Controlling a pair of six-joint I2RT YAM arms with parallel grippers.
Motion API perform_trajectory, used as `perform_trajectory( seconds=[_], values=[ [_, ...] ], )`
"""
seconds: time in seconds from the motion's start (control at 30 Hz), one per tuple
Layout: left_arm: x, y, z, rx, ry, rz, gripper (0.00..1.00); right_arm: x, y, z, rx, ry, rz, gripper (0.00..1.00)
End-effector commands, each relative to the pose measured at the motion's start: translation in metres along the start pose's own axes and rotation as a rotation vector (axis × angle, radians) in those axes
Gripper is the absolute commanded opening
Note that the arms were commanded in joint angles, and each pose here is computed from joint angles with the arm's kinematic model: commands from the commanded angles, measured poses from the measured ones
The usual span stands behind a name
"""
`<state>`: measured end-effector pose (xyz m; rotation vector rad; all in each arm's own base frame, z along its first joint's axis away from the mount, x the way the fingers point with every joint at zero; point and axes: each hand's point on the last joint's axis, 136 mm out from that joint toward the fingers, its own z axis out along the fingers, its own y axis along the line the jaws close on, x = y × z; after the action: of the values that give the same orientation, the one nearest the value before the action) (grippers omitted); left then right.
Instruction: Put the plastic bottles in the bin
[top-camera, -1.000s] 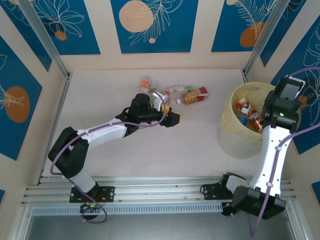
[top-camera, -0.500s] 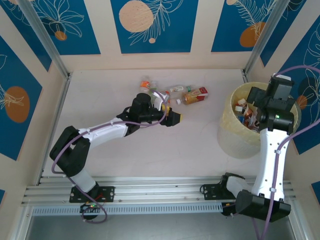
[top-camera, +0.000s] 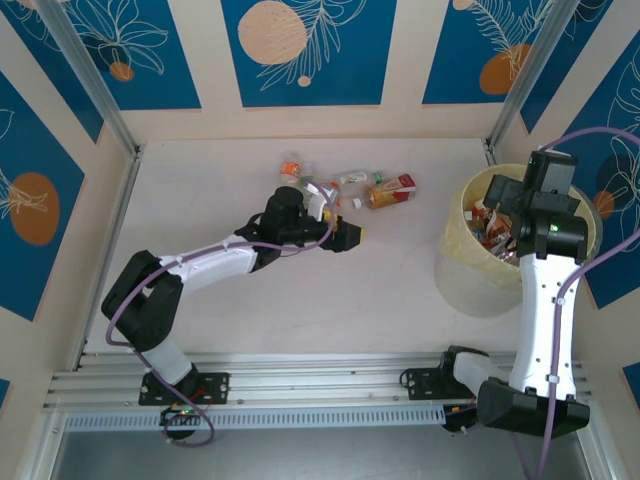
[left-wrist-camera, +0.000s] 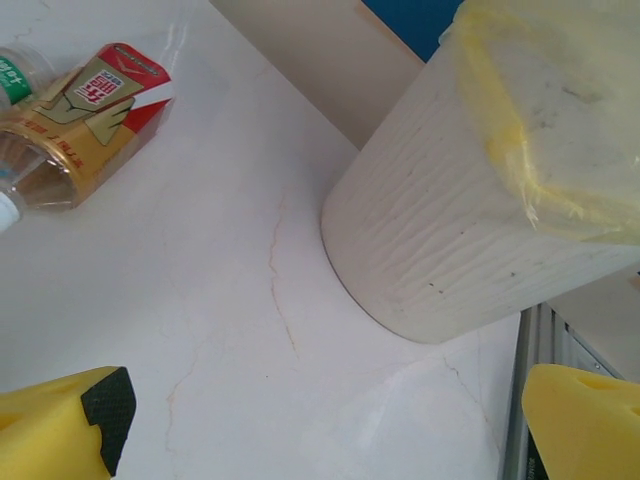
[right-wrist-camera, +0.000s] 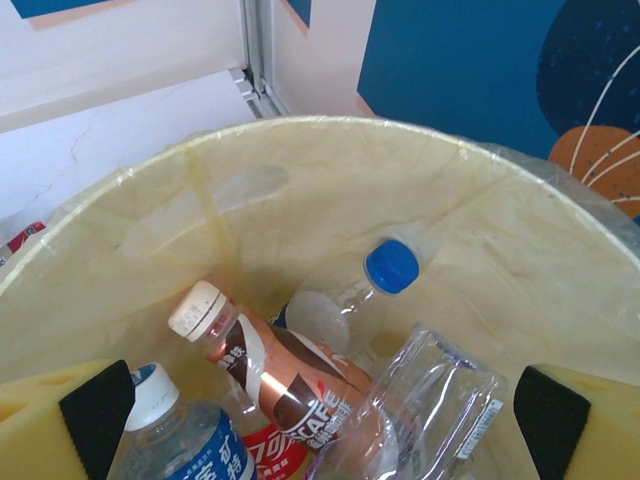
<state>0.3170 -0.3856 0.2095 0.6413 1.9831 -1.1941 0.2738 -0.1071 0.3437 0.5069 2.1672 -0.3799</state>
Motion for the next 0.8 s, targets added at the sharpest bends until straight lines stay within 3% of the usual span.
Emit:
perform_trajectory(
  seconds=[0.0,0.27,0.53,0.77],
  values=[
    [-0.011,0.008,-0.005,-0.05,-0.044,-0.01,1.0,0.0,-0.001,-0.012,0.007,0.011,0.047,1.0],
    [-0.016,0.036,-0.024,-0.179,-0.108,-0.047,1.0,-0.003,0.043,-0.043,-0.148,0.025,0.092,0.99],
    [-0.015,0.085,-0.057,-0.387,-0.165,-0.14,1.0,-0.007,0.13,-0.074,-0.512,-0.038,0.027,0.99],
    [-0.013,0.125,-0.083,-0.581,-0.136,-0.165,1.0,0.006,0.187,-0.098,-0.717,-0.029,-0.007,0.99]
  ],
)
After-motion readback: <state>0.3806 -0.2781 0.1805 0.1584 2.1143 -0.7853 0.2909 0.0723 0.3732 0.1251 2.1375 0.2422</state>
